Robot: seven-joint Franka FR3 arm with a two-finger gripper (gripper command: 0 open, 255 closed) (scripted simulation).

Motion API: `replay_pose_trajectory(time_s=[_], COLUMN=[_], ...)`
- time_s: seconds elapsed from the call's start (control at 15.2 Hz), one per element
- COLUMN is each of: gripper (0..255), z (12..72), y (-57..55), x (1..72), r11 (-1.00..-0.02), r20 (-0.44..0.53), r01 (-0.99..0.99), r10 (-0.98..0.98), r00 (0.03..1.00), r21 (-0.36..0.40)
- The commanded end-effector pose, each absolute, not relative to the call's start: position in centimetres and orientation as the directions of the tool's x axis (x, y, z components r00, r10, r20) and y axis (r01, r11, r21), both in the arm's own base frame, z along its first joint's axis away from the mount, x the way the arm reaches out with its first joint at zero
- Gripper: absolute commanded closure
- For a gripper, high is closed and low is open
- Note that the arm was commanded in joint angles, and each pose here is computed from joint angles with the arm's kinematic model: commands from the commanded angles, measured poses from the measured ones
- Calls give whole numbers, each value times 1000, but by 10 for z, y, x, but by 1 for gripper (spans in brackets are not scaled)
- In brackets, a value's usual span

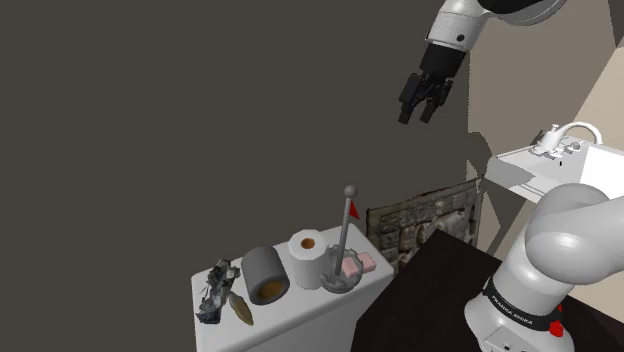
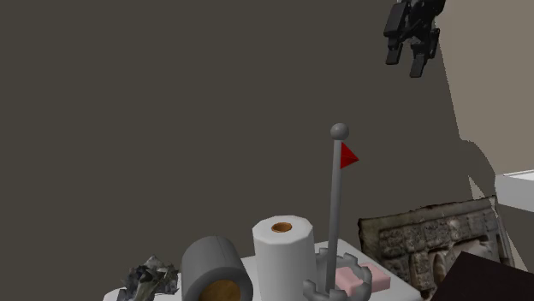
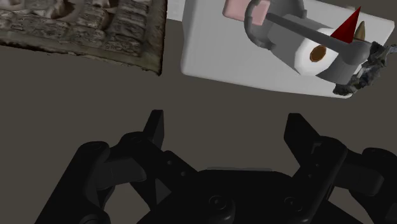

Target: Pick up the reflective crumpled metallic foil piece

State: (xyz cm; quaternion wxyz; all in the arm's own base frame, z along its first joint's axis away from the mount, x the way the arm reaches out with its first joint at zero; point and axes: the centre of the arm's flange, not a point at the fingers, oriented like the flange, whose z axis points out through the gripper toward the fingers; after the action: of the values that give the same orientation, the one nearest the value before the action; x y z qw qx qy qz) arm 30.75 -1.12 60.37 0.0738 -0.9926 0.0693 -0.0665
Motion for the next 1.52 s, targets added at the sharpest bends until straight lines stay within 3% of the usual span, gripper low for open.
replay_pose_trajectory(time_s=[0.0, 1.45], gripper=[0, 0], z=[604, 451], y=[-11, 237], x=[308, 354], r11=[-980, -983], r20=[122, 277], r01=[-128, -134], r10=[-147, -165], r00=[982, 947], r21=[-156, -128])
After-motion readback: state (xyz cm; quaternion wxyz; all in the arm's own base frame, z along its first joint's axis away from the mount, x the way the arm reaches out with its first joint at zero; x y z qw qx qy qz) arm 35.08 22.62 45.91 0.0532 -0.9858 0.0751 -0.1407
